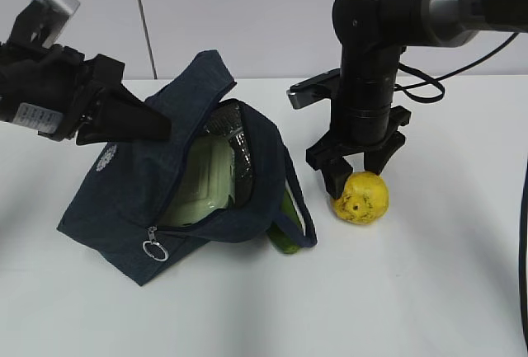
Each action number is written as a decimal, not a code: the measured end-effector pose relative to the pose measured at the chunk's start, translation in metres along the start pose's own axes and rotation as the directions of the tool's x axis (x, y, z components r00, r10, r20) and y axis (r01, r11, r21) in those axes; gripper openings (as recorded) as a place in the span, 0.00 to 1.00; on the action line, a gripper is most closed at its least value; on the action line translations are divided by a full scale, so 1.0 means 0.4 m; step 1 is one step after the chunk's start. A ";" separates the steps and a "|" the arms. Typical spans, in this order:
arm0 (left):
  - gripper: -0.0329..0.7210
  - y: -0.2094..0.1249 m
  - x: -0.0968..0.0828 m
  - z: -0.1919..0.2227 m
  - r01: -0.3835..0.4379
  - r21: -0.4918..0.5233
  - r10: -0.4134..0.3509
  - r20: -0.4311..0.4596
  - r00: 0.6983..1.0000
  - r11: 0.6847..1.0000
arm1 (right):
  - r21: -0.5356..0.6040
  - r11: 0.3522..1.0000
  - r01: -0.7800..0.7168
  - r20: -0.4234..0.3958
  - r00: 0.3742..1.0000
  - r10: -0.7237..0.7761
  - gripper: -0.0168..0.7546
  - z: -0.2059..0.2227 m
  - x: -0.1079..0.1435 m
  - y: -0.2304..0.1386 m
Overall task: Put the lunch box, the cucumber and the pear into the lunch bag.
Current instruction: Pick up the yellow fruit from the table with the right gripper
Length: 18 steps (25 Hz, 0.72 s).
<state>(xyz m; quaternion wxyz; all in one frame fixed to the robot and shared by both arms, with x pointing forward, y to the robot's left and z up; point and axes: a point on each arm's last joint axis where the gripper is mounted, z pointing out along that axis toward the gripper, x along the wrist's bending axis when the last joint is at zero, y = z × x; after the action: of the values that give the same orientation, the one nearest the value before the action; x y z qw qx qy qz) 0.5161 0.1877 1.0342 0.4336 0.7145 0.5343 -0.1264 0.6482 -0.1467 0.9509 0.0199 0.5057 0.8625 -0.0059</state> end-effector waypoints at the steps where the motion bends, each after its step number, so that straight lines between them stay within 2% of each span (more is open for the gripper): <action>1: 0.04 0.000 0.000 0.000 0.000 0.000 0.000 0.000 1.000 1.000 | 0.000 1.000 0.000 0.000 1.000 0.000 0.75 0.000 0.000 0.000; 13: 0.04 0.000 0.000 0.000 0.000 0.000 0.000 0.000 1.000 1.000 | -0.002 1.000 0.000 0.002 1.000 0.000 0.68 -0.004 -0.001 0.002; 18: 0.04 0.000 0.000 0.000 0.000 0.000 0.000 0.000 1.000 1.000 | -0.065 0.998 -0.002 0.012 1.000 0.003 0.68 -0.047 -0.007 0.028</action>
<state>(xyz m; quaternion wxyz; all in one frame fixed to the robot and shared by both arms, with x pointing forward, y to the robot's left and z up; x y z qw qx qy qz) 0.5161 0.1877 1.0342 0.4336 0.7145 0.5343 -0.1264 0.6586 -0.1430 0.9699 0.0416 0.5057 0.8615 0.0192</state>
